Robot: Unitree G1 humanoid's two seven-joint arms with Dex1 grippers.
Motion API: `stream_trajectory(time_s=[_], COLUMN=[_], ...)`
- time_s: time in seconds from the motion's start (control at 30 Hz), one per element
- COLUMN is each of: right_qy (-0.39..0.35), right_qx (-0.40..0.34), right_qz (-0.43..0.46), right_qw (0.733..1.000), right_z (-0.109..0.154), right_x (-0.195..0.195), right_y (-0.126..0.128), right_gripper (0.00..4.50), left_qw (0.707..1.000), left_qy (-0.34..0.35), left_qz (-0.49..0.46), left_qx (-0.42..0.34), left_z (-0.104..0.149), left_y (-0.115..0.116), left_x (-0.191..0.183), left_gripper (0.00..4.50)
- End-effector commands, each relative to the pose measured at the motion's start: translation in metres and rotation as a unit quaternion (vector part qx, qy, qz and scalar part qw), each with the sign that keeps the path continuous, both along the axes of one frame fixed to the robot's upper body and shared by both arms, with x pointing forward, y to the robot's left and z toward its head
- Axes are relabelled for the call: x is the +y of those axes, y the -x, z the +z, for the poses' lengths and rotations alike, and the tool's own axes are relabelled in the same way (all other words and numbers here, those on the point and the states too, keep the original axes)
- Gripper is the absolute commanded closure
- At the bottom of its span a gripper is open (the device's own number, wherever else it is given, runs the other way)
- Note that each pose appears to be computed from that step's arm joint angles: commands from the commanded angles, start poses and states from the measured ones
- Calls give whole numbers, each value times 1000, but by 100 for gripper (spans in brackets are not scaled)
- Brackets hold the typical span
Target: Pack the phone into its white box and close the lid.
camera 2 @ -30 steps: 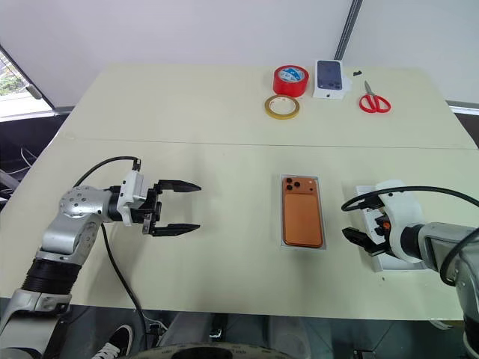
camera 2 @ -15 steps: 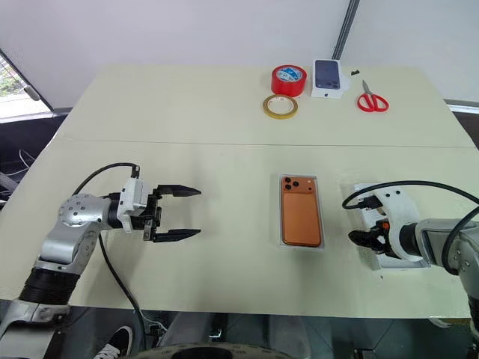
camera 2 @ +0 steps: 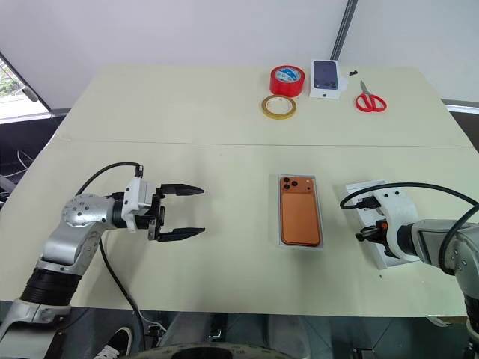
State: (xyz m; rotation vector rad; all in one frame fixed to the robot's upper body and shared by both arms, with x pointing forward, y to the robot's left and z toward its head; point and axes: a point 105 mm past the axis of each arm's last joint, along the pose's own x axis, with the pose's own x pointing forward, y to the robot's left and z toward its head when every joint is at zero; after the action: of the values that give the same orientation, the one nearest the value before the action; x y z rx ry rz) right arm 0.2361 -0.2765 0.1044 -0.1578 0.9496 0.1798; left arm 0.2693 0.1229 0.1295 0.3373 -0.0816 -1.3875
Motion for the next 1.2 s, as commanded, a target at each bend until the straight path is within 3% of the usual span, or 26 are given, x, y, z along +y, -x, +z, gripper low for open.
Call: stream_trajectory(time_s=[0.03,0.3,0.47,0.63,0.83,0.97,1.2], right_qy=[-29,-87,-185,-301,-472,-533,-569], right_qx=[-36,-144,-240,-278,-280,-244,-171], right_qz=[-18,-23,-31,-7,62,130,162], right_qw=[999,986,952,912,834,800,788], right_z=[11,41,72,96,116,107,93], right_x=[-1,15,36,73,133,165,177], right_y=[-11,-44,-78,-90,-78,-50,-5], right_gripper=[447,447,447,447,447,447,447], left_qw=[1000,1000,1000,999,995,995,993], left_qy=[-3,2,4,17,63,67,81], left_qz=[-6,1,10,14,35,47,63], left_qx=[-17,-21,-25,-37,-62,-61,-58], left_z=[8,11,11,18,33,33,38], left_y=[0,-10,-15,-20,-25,-28,-33], left_x=[-2,-6,-7,-15,-33,-33,-30], left_gripper=[9,9,9,9,9,9,9])
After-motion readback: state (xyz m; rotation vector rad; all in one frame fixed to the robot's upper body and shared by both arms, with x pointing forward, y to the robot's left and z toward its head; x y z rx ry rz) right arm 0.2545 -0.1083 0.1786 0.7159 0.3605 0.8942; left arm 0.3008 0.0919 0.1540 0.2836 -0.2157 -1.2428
